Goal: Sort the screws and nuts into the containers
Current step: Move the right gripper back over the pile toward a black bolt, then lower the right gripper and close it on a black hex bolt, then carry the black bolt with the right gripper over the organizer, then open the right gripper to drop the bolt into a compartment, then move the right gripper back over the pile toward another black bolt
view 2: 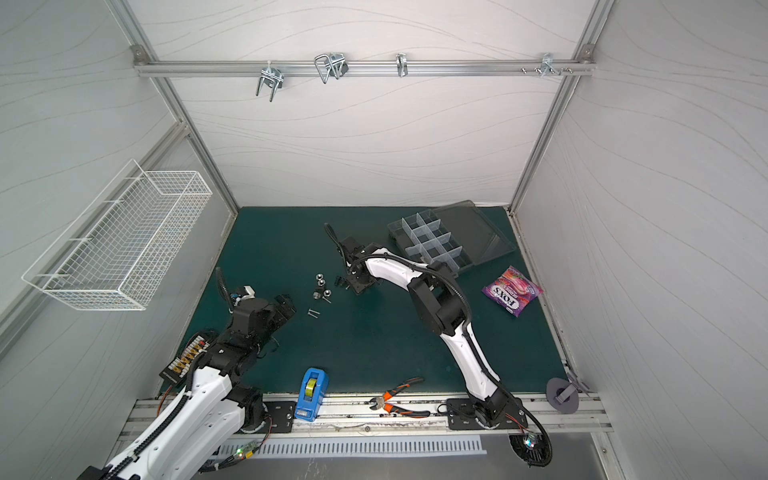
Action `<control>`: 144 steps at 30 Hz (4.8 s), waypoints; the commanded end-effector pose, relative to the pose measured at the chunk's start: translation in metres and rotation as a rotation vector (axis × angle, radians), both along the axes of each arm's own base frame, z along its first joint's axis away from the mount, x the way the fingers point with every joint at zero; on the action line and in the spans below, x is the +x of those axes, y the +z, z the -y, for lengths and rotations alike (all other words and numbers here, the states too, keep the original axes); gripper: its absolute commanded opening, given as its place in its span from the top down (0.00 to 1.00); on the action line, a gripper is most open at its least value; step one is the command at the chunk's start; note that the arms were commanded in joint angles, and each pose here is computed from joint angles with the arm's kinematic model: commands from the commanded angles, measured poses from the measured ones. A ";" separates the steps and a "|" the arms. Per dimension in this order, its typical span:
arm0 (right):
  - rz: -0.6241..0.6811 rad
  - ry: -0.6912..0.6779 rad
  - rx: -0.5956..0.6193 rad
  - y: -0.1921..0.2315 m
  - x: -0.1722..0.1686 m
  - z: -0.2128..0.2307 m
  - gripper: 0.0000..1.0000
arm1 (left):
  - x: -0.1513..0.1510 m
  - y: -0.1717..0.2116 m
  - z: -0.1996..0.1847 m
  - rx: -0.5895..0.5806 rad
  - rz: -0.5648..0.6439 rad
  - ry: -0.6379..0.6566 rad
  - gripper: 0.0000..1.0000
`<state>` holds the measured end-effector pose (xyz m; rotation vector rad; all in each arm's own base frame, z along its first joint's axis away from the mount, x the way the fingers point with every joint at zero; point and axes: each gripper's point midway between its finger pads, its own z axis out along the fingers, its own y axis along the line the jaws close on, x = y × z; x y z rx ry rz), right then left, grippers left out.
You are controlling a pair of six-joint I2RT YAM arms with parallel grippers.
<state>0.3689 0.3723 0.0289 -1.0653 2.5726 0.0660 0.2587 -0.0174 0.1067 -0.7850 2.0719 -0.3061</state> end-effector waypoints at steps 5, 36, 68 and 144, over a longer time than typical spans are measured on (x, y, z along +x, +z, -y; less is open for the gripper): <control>-0.086 0.010 -0.029 -0.019 -0.012 0.005 0.55 | 0.012 0.026 0.003 -0.025 0.078 0.002 0.00; -0.250 0.018 -0.132 -0.031 -0.057 0.031 0.63 | 0.010 0.025 0.004 -0.029 0.074 0.000 0.00; -0.047 -0.085 0.012 0.062 -0.008 0.043 1.00 | 0.015 0.032 0.006 -0.028 0.084 -0.008 0.00; 0.198 -0.303 0.195 0.141 0.095 0.090 0.43 | 0.029 0.031 0.026 -0.052 0.026 -0.102 0.00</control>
